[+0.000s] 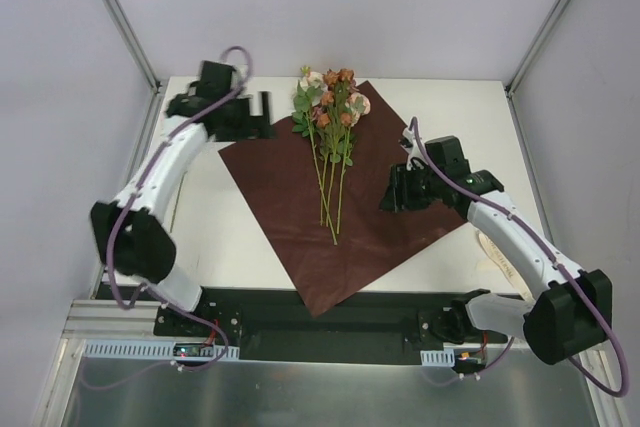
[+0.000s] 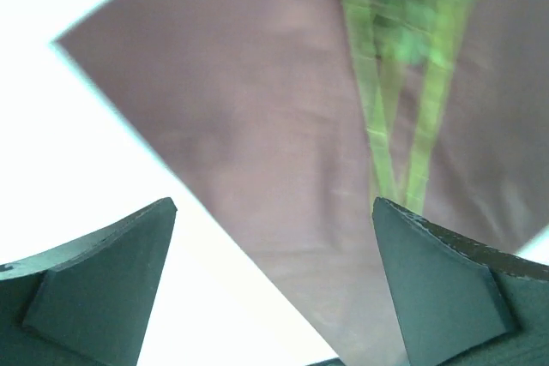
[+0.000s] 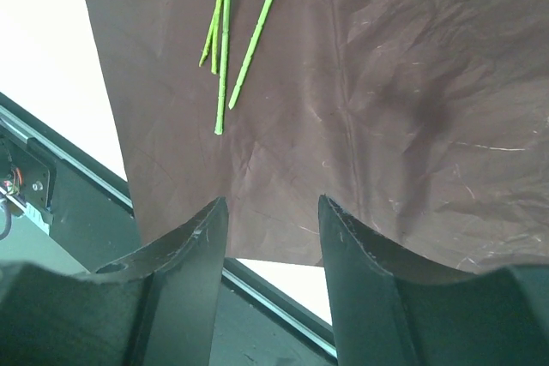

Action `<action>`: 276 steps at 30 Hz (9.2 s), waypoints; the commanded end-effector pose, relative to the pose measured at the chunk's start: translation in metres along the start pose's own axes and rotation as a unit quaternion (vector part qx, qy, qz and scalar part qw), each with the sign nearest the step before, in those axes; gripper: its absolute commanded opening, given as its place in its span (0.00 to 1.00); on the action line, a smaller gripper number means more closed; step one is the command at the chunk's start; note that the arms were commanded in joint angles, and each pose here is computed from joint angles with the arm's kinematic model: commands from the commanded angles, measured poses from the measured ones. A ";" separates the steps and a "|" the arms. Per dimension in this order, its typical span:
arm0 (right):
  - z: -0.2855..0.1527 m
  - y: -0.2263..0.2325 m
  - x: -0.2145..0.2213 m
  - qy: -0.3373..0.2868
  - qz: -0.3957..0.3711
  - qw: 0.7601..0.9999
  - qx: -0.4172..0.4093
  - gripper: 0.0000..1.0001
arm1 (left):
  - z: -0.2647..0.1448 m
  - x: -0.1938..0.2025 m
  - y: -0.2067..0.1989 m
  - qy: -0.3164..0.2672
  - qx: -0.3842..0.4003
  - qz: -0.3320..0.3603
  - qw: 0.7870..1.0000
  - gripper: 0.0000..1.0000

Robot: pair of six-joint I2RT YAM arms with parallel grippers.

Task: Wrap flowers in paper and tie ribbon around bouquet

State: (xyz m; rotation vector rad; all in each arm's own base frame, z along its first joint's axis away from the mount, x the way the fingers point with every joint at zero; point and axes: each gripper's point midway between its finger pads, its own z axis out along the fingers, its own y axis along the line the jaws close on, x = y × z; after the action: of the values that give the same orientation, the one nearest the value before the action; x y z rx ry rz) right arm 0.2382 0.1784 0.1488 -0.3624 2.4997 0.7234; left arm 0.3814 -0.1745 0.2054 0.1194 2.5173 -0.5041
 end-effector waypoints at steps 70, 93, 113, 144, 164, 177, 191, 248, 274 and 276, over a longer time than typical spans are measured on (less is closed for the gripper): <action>-0.020 -0.017 0.015 -0.012 0.024 0.996 0.091 0.51 | 0.176 0.073 -0.063 0.153 0.058 -0.065 0.984 0.00; 0.009 -0.001 0.048 0.032 -0.066 0.993 0.096 0.51 | 0.139 0.073 -0.060 0.129 0.061 -0.010 0.990 0.46; 0.043 0.074 0.081 0.055 -0.266 0.962 0.031 0.56 | 0.100 0.090 -0.019 0.100 0.025 -0.040 0.994 0.49; 0.004 0.049 0.052 -0.010 -0.158 0.984 0.084 0.57 | 0.177 0.068 0.014 0.080 -0.075 -0.173 0.979 0.13; -0.057 -0.022 0.027 -0.087 -0.055 0.982 0.158 0.61 | 0.036 0.043 -0.160 0.009 0.184 0.101 0.978 0.00; -0.086 -0.027 0.037 -0.124 -0.030 0.980 0.153 0.63 | 0.167 0.037 -0.150 0.073 0.093 0.103 0.988 0.00; -0.076 -0.025 0.039 -0.099 -0.031 0.984 0.146 0.62 | 0.208 0.050 -0.122 0.105 0.040 0.109 0.988 0.12; 0.083 0.099 0.202 0.107 -0.621 0.769 0.104 0.64 | -0.009 0.287 -0.020 0.116 0.157 -0.187 0.963 0.52; 0.069 0.115 0.168 -0.020 -0.547 0.832 0.093 0.66 | 0.018 0.314 -0.068 0.152 0.177 -0.210 0.950 0.35; 0.065 0.114 0.168 -0.022 -0.541 0.836 0.091 0.68 | 0.015 0.308 -0.070 0.141 0.185 -0.209 0.950 0.29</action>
State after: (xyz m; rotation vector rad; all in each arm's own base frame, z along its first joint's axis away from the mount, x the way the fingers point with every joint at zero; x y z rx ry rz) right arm 0.0757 0.2875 0.0396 -1.5987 1.8110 -0.0521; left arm 0.1093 -0.2453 0.0362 -0.2382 2.7807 -1.1671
